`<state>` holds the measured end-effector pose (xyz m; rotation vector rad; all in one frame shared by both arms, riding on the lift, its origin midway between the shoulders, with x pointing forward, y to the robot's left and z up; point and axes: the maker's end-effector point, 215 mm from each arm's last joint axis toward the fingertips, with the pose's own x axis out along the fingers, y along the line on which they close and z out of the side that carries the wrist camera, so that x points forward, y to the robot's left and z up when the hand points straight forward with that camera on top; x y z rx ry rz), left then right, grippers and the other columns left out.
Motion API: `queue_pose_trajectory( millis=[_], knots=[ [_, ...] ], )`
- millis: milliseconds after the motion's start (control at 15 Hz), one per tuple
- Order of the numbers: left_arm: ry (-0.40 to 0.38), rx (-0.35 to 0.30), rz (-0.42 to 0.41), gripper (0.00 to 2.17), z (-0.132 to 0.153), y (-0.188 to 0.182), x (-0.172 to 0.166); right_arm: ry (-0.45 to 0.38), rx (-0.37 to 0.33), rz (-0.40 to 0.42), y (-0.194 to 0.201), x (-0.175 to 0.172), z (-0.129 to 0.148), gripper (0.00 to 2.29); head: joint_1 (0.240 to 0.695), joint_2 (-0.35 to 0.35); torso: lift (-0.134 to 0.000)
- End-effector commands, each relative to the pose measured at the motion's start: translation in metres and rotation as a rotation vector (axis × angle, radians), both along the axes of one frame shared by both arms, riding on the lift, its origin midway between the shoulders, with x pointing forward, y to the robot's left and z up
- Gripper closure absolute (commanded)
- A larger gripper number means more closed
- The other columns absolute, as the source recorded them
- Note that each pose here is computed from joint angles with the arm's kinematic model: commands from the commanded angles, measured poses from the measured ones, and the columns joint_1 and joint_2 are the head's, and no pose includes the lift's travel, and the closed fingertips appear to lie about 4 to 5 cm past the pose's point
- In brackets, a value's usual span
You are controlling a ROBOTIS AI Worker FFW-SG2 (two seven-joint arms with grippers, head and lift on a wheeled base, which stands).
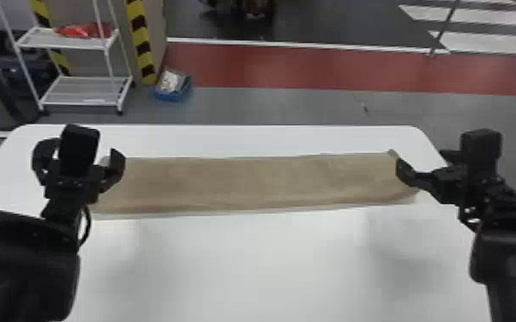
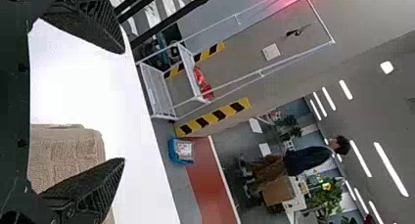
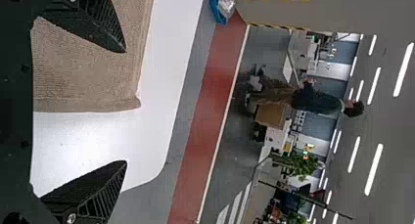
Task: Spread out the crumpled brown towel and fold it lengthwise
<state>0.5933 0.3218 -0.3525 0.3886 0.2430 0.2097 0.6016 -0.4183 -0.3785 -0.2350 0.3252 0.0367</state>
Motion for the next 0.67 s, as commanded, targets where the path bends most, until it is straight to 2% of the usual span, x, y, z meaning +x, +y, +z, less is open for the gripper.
queue_pose_trajectory(
  millis=[0,133,333,467,600],
  knots=[
    [-0.036,-0.092,-0.017,0.02,0.012,0.002,-0.017,-0.005,0.016,-0.013,-0.008,-0.025,0.006,0.08,0.695,-0.087,-0.124],
    [-0.05,-0.18,-0.082,0.03,0.02,-0.012,-0.028,-0.005,0.052,0.025,-0.014,-0.04,0.011,0.08,0.695,-0.094,-0.124],
    [-0.04,-0.221,-0.136,0.03,0.019,-0.023,-0.028,-0.035,0.155,0.066,-0.027,-0.04,0.028,0.1,0.695,-0.116,-0.124],
    [-0.01,-0.249,-0.154,0.03,0.006,-0.027,-0.026,-0.012,0.278,0.055,-0.044,-0.04,0.015,0.19,0.695,-0.129,-0.124],
    [0.027,-0.264,-0.151,0.03,-0.013,-0.023,-0.024,0.042,0.334,0.048,-0.048,-0.041,-0.015,0.19,0.695,-0.149,-0.124]
  ],
)
